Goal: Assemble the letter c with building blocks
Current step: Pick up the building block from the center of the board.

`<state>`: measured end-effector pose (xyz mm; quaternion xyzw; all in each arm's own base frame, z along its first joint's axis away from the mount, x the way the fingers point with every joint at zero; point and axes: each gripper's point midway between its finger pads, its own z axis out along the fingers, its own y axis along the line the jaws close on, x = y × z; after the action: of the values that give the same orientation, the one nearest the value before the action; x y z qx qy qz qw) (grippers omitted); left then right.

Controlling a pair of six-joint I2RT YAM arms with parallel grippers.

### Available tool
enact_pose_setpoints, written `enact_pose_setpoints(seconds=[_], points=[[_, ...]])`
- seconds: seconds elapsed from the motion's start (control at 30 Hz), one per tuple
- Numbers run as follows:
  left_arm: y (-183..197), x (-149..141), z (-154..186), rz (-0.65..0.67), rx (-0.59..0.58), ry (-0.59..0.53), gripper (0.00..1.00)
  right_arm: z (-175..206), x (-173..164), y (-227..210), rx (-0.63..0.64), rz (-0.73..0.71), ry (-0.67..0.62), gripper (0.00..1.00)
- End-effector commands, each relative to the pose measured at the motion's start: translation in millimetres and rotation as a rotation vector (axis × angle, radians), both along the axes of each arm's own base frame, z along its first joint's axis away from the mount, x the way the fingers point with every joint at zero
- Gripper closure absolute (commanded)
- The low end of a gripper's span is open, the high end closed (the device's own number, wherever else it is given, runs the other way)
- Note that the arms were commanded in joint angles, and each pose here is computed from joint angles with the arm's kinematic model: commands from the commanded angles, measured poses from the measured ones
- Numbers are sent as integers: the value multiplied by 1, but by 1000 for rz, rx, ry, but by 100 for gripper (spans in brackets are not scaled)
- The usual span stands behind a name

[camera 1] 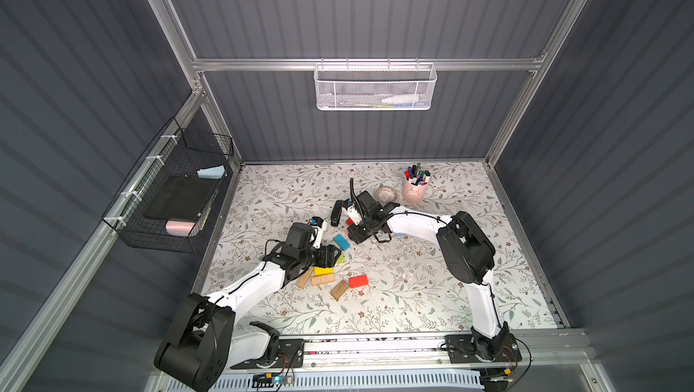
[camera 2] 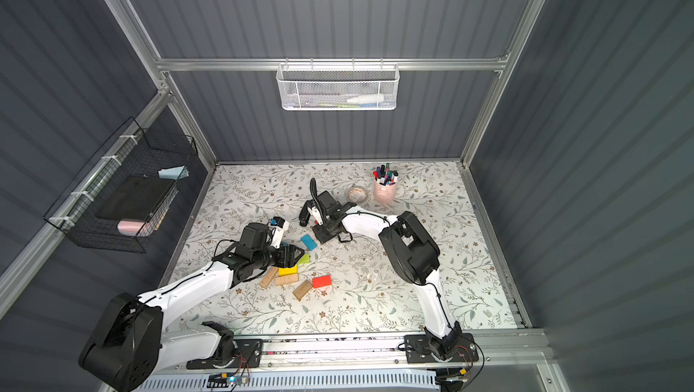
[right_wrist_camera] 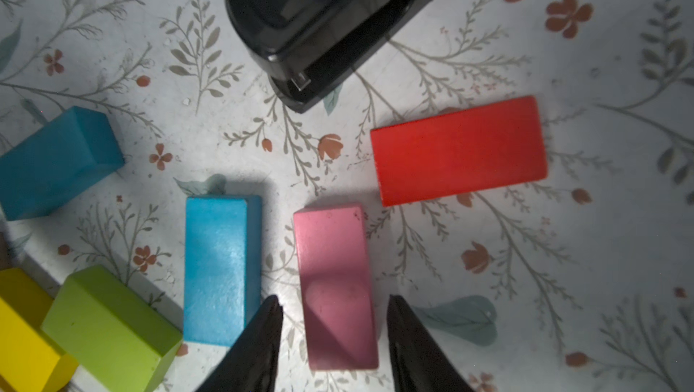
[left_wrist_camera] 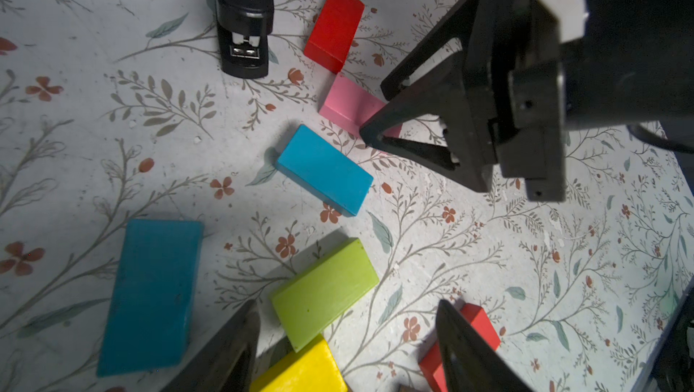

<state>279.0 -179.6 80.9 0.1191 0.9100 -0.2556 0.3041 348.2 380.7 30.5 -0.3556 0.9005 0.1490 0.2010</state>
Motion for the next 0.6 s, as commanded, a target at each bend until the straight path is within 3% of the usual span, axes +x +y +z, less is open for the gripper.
enact_pose_setpoints(seconds=[0.0,0.3,0.57], points=[[0,-2,-1,2,-9,8,28,-8,-5,-1,-48,21,16,54],[-2,-1,-1,-8,-15,8,28,-6,-5,-1,-55,22,16,75],[-11,-1,1,-70,-33,-10,27,27,-15,-16,18,-77,-7,77]])
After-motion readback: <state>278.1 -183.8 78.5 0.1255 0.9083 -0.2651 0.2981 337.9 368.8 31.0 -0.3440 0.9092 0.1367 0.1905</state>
